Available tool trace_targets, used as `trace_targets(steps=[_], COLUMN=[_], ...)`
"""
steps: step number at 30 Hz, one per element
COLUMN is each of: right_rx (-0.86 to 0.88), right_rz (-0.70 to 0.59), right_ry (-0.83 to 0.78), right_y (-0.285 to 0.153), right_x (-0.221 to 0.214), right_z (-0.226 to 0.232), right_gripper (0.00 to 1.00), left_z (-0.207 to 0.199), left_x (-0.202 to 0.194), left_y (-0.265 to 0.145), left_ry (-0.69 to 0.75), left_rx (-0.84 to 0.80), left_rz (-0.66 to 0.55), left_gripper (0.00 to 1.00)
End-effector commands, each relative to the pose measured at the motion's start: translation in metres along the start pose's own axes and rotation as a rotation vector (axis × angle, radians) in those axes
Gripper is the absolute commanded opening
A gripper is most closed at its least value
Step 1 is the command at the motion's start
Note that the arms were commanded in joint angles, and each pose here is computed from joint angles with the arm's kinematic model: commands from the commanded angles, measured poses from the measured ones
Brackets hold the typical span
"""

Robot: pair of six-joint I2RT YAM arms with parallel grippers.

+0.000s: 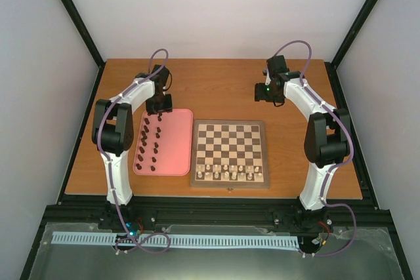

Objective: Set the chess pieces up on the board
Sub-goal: Pick up the chess piece from the storage box.

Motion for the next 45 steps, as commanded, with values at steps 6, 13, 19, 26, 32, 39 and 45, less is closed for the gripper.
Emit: trace_targets(steps=[6, 13, 19, 26, 32, 39, 45], right_rx=[0.013, 0.013, 0.009, 0.006, 0.004, -0.001, -0.004], right_rz=[-0.025, -0.02, -0.004, -0.005, 0.005, 0.004, -0.003], right_ry=[-0.006, -0.002, -0.002, -0.005, -0.002, -0.004, -0.004], right_y=[-0.009, -0.006, -0.003, -0.003, 0.0, 0.0, -0.003], right_x=[0.002, 0.003, 0.001, 0.001, 0.0, 0.0, 0.002], right_z=[-0.001, -0.003, -0.003, -0.003, -0.004, -0.004, -0.005], right_gripper=[0.7, 0.7, 0.7, 0.7, 0.7, 0.7, 0.7], left_z=[0.014, 0.017, 0.013, 0.014, 0.014, 0.014, 0.014], left_x=[0.013, 0.017, 0.018, 0.012, 0.01, 0.011, 0.013], left_y=[0.014, 0.015, 0.016, 0.019, 0.019, 0.016, -0.006], left_ry=[-0.052, -0.056, -0.051, -0.043, -0.043, -0.036, -0.012], left_rx=[0.048, 0.04, 0.017, 0.018, 0.013, 0.009, 0.004], left_rz=[-0.009, -0.013, -0.005, 0.012, 0.017, 0.016, 0.006], left_gripper=[0.48, 0.41, 0.26, 0.25, 0.15, 0.01, 0.01])
Point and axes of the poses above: each gripper's point midway between its finger pads, its own y axis out along the fingers, its own z axis along the line the jaws close on, x = y × z, the point moved 6 cm from there along -y, back along the fingers, and after that the axes turned 5 degrees about y, right-handed, at the moved point
